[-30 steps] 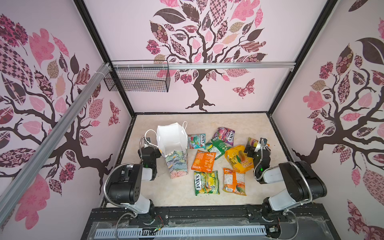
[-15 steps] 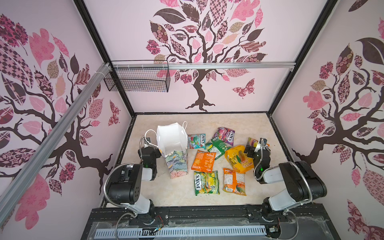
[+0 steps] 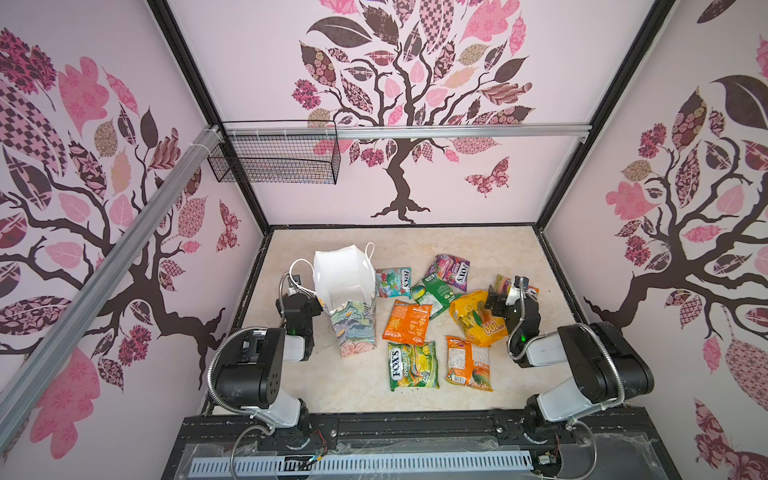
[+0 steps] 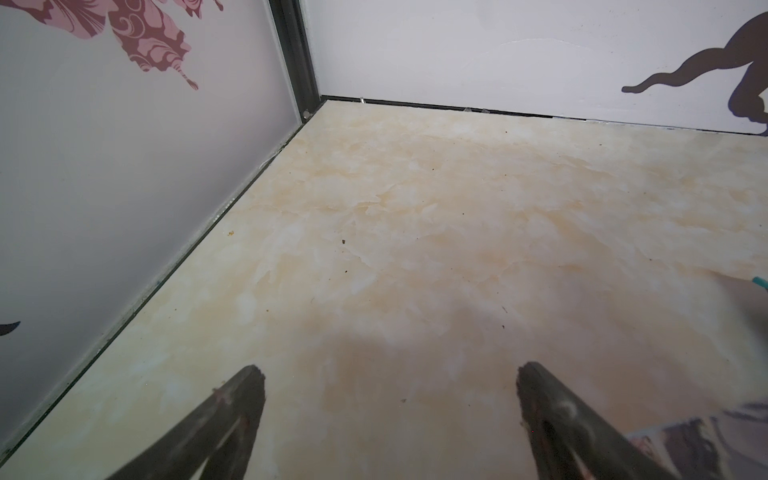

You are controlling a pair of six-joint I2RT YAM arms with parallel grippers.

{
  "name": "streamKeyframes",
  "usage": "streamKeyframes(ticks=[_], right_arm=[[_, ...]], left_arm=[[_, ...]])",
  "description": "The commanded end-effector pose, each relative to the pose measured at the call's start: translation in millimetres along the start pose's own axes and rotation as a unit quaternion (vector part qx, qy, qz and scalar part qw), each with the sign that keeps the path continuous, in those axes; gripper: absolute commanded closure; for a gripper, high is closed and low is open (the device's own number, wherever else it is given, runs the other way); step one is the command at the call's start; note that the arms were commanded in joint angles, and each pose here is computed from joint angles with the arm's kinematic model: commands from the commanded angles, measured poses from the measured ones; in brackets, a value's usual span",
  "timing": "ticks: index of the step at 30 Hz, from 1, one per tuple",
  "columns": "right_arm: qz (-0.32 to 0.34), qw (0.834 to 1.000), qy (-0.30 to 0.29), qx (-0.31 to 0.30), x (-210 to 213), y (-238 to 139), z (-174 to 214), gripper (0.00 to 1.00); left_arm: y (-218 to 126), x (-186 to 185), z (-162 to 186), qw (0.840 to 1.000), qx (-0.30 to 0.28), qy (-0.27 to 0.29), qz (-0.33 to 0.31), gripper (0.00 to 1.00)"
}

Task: Place the snacks into the paper bag
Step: 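Move the left gripper to the flowered paper bag while the right reaches toward snacks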

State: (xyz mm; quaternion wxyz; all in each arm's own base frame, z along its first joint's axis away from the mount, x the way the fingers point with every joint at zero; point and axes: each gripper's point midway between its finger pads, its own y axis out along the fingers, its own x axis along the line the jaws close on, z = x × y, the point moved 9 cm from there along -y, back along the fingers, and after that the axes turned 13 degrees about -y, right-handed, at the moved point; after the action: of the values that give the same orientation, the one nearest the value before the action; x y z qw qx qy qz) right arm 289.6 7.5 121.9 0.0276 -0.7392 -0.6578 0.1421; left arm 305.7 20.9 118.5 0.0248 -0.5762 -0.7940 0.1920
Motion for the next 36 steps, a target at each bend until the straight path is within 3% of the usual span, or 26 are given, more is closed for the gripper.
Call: streamKeyframes(ticks=[1, 13, 20, 22, 25, 30, 33, 36], right_arm=[[0.000, 1.000, -0.002, -0.016, -0.7, 6.0, -9.1, 0.01], [-0.001, 1.000, -0.002, -0.018, -1.1, 4.9, -9.4, 0.00], [-0.028, 0.999, -0.021, -0.009, 0.6, 8.1, -42.5, 0.02], [-0.044, 0.999, 0.000, -0.016, 1.4, 1.8, -60.4, 0.03], [-0.108, 0.992, 0.056, -0.039, 8.0, -15.0, -97.1, 0.08], [-0.178, 0.977, 0.099, -0.059, 42.1, -63.5, -164.4, 0.12], [-0.223, 0.960, 0.156, -0.059, 66.6, -96.7, -183.2, 0.12], [-0.288, 0.942, 0.161, -0.063, 99.1, -123.1, -196.3, 0.13]], left_arm=[[0.9, -3.6, -11.2, 1.000, -0.025, -0.011, 0.009, 0.02], [0.2, -3.6, -11.4, 1.000, -0.027, -0.011, 0.009, 0.02], [-21.3, 0.3, -63.7, 0.996, -0.024, -0.046, -0.078, 0.02], [-35.0, -0.5, -83.1, 0.994, -0.017, -0.057, -0.089, 0.02], [-59.0, 0.8, -112.6, 0.990, 0.001, -0.080, -0.114, 0.02], [-106.2, 10.2, -145.9, 0.978, 0.025, -0.122, -0.169, 0.02], [-131.0, 14.3, -151.9, 0.974, 0.035, -0.148, -0.168, 0.02], [-155.4, 20.2, -150.3, 0.972, 0.036, -0.170, -0.159, 0.02]])
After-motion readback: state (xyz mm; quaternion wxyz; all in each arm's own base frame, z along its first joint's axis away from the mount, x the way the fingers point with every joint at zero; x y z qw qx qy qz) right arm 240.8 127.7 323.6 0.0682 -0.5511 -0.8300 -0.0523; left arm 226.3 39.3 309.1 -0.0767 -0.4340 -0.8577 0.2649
